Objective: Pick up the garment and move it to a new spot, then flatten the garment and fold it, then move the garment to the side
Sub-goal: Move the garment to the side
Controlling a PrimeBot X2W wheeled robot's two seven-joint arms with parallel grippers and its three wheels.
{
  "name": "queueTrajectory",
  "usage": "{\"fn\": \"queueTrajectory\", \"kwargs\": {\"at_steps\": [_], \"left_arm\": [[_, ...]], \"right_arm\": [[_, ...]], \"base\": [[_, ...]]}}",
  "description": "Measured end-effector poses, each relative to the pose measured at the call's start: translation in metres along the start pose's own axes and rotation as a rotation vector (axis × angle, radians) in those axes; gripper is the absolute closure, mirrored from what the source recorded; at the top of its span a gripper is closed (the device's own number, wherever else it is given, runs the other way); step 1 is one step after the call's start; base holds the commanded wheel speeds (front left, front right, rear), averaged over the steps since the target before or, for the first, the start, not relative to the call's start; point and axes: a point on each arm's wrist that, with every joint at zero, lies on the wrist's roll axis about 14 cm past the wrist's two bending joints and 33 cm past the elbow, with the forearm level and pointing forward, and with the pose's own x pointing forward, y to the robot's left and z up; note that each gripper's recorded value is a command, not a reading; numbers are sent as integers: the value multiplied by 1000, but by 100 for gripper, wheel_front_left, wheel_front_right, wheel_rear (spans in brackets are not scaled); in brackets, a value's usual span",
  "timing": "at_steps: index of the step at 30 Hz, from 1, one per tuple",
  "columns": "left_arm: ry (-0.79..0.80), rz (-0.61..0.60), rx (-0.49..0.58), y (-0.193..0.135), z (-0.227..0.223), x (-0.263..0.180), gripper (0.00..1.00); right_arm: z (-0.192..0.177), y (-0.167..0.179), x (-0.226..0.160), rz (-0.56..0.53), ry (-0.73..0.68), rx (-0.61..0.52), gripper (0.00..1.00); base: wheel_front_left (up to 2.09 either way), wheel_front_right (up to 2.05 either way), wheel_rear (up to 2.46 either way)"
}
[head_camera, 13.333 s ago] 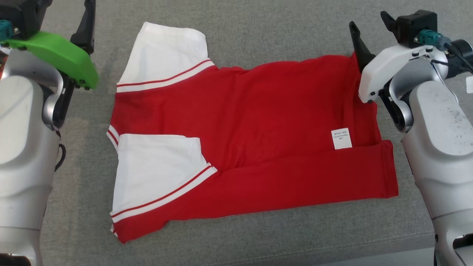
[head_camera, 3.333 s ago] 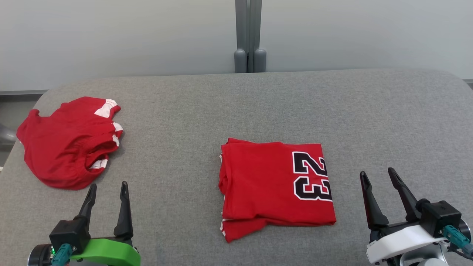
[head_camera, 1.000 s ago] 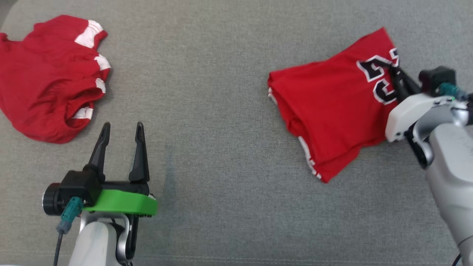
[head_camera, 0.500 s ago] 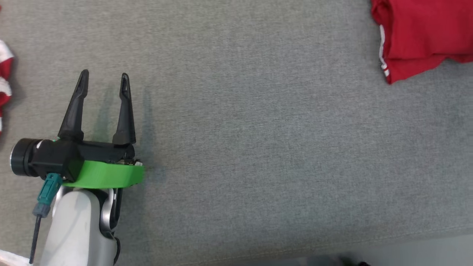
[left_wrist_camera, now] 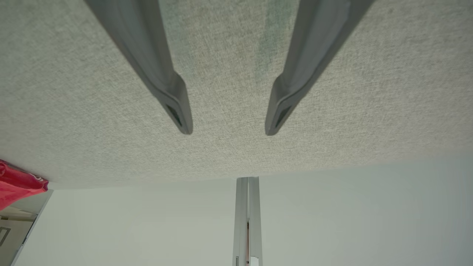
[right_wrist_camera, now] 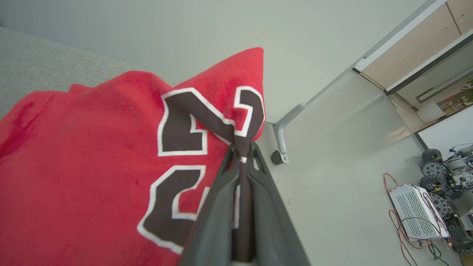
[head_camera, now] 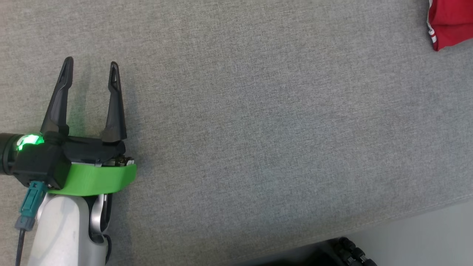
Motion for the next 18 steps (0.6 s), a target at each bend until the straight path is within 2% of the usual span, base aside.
{"fn": "queueTrajectory", "kwargs": {"at_steps": [1, 2, 4, 9, 18], "left_arm": [[0, 1, 1, 0, -1, 0, 0], [2, 0, -1, 0, -2, 0, 0], [7, 1, -3, 0, -4, 1, 0], [1, 10, -10, 0, -1, -2, 0], [16, 80, -20, 12, 7, -24, 0]], "right_arm": [[2, 0, 2, 0, 1, -5, 100], [3, 0, 4, -2, 3, -6, 72], [2, -2, 7, -6, 12, -7, 0], [15, -4, 10, -12, -38, -51, 0], [82, 35, -7, 79, -296, 26, 0]], "base": [[0, 0, 0], [0, 0, 0], [0, 0, 0], [0, 0, 0], [0, 0, 0]]}}
